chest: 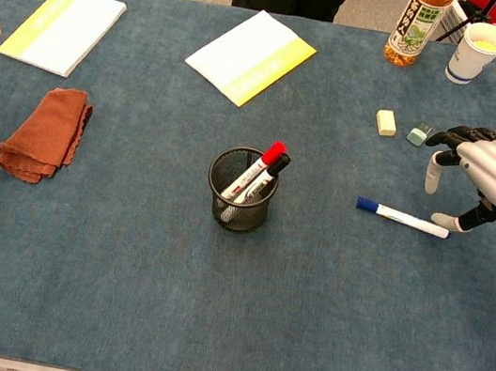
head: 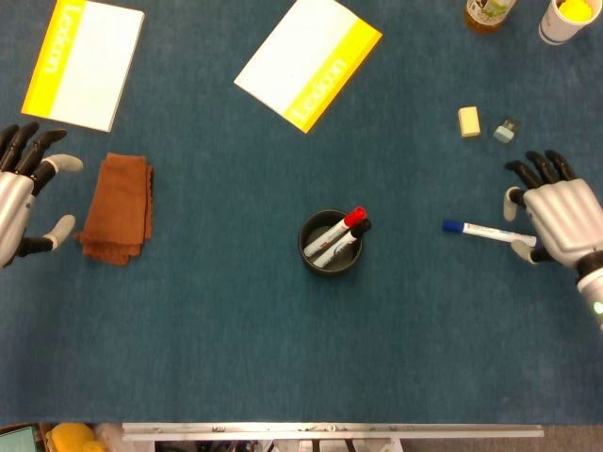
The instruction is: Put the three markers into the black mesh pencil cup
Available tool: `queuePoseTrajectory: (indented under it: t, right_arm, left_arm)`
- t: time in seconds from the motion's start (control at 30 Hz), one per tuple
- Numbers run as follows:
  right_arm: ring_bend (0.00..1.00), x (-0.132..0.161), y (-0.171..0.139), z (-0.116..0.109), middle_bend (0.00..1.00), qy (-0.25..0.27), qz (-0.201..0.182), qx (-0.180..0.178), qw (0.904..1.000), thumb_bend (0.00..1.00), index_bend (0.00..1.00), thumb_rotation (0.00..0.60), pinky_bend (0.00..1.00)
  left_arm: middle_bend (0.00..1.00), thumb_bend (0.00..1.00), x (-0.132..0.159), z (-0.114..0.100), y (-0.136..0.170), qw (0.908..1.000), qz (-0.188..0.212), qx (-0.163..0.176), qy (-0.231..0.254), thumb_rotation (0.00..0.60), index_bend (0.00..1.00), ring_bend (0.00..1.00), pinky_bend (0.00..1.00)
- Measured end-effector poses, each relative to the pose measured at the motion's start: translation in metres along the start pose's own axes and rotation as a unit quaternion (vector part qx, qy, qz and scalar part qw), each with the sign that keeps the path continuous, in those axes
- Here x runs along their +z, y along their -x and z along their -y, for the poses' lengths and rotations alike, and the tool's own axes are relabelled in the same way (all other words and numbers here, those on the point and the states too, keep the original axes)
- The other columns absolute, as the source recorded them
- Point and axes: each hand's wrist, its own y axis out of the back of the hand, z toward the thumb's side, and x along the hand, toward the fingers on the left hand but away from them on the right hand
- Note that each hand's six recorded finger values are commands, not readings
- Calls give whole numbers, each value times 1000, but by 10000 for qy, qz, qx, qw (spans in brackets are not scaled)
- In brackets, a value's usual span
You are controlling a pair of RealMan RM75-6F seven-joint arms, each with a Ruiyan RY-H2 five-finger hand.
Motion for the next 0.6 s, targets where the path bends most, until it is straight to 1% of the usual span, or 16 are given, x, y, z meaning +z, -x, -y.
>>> queuePoseTrajectory:
  t: [0.23,0.47,0.53,0.6]
  right_arm:
    - [0,3,18,7,168,-274,0,105,9996,207,517,600,45]
    - [0,19,30,18,168,-524,-151,303,9981,208,517,600,45]
    - [0,24,34,21,168,-590,-198,361,9974,236,517,600,46]
    - [0,27,37,23,168,-662,-238,397,9967,284,517,600,45]
  left_arm:
    - [122,273,2,2,2,10000,21,-11,-7,600,291,0,2]
    - [120,274,2,2,2,10000,39,-24,-7,600,291,0,2]
    - [119,274,2,1,2,10000,39,-21,-14,600,292,0,2]
    - [118,274,1,1,2,10000,32,-16,-13,600,292,0,2]
